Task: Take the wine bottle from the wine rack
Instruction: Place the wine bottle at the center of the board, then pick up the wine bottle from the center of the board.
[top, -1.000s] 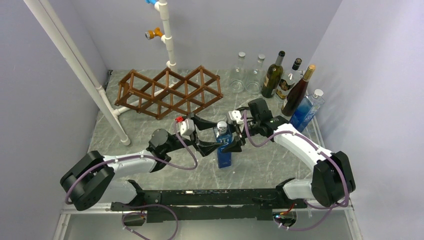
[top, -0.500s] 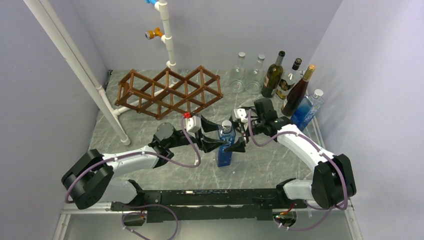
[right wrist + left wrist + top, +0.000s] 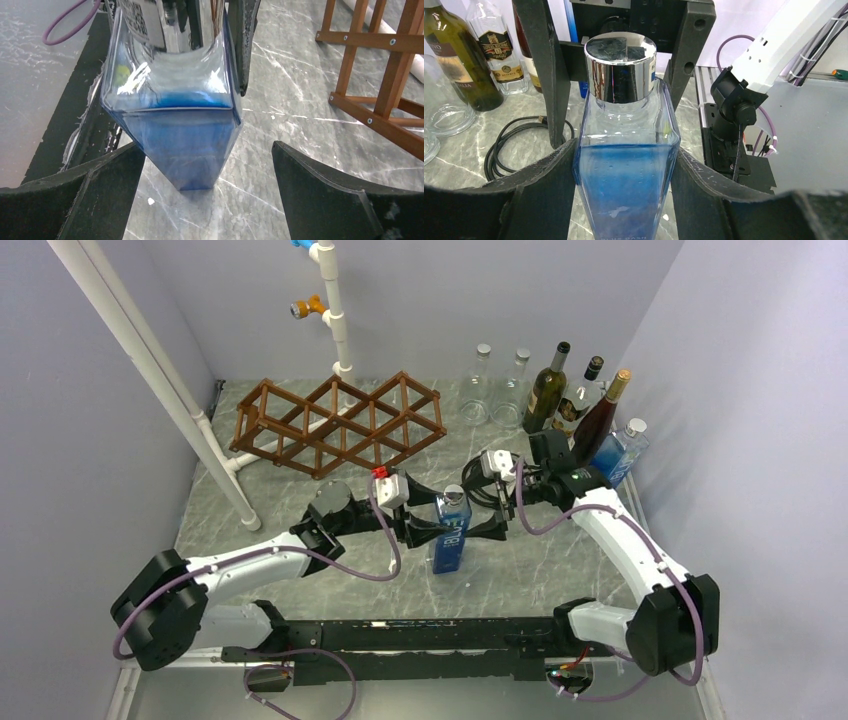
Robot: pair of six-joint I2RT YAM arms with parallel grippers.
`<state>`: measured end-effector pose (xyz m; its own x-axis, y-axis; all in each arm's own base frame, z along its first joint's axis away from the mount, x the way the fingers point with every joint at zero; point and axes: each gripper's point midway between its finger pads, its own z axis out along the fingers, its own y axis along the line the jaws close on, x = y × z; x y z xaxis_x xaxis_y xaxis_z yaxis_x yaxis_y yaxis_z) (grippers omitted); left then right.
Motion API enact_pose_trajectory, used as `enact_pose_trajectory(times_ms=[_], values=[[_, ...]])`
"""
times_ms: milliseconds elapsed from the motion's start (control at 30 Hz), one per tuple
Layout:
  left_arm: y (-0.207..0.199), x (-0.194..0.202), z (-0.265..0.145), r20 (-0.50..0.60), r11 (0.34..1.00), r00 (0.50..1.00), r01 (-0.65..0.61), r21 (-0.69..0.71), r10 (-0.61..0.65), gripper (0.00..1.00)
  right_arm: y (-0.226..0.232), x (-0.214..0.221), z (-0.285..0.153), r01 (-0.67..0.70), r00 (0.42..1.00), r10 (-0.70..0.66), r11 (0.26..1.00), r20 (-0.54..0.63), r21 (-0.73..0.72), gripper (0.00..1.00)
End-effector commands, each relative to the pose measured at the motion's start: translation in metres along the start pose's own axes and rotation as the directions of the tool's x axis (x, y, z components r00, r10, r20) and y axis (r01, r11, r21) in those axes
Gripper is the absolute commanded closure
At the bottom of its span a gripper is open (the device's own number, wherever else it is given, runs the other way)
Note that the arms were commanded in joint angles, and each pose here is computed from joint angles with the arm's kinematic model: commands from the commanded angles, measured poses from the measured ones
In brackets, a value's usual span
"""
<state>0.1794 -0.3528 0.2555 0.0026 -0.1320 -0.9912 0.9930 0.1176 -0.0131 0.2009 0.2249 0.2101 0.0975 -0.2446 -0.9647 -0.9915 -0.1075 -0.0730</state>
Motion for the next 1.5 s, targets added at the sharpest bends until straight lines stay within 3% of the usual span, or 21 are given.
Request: enact_pose_trajectory(times_ms=[0,167,467,700,800,967,1233,1433,1467], values=[[-0.010,-0.035,0.003,0.063,0.999,0.998,-0.027,0.023,0.025,0.37,0.002,-0.027,-0.001,0.034,0.999,-0.034,0.999,0.032,-0.021,0.00],[-0.013,-0.041,-0.005,0.078,1.000,0.997,-0.023,0.008,0.022,0.18,0.008,-0.029,0.008,0.020,0.999,-0.022,0.999,-0.037,-0.049,0.00],[-0.017,-0.051,-0.023,0.070,0.998,0.997,-0.032,-0.045,0.035,0.01,0.024,-0.031,0.029,0.007,0.995,-0.021,0.990,-0.094,-0.140,0.00],[-0.008,-0.056,-0.048,-0.018,0.982,1.000,-0.016,-0.186,0.013,0.00,0.027,-0.035,0.037,-0.002,0.995,-0.016,0.985,-0.100,-0.174,0.01],[-0.002,-0.055,-0.062,-0.039,0.965,0.999,-0.012,-0.264,0.002,0.00,0.028,-0.036,0.038,-0.005,0.995,-0.012,0.984,-0.094,-0.178,0.06],[0.002,-0.048,-0.081,-0.055,0.939,0.998,0.003,-0.344,-0.024,0.00,0.030,-0.037,0.037,0.014,0.996,-0.031,0.980,-0.085,-0.201,0.22],[0.014,-0.037,-0.100,-0.054,0.889,0.997,0.025,-0.457,-0.056,0.01,0.036,-0.041,0.033,0.060,0.993,-0.082,0.969,-0.082,-0.238,0.74],[0.020,-0.029,-0.107,-0.050,0.867,0.997,0.028,-0.498,-0.061,0.00,0.034,-0.055,0.029,0.061,0.992,-0.086,0.967,-0.093,-0.246,1.00],[0.020,-0.029,-0.108,-0.048,0.864,0.997,0.029,-0.503,-0.061,0.01,0.033,-0.057,0.028,0.059,0.992,-0.084,0.968,-0.094,-0.244,1.00]])
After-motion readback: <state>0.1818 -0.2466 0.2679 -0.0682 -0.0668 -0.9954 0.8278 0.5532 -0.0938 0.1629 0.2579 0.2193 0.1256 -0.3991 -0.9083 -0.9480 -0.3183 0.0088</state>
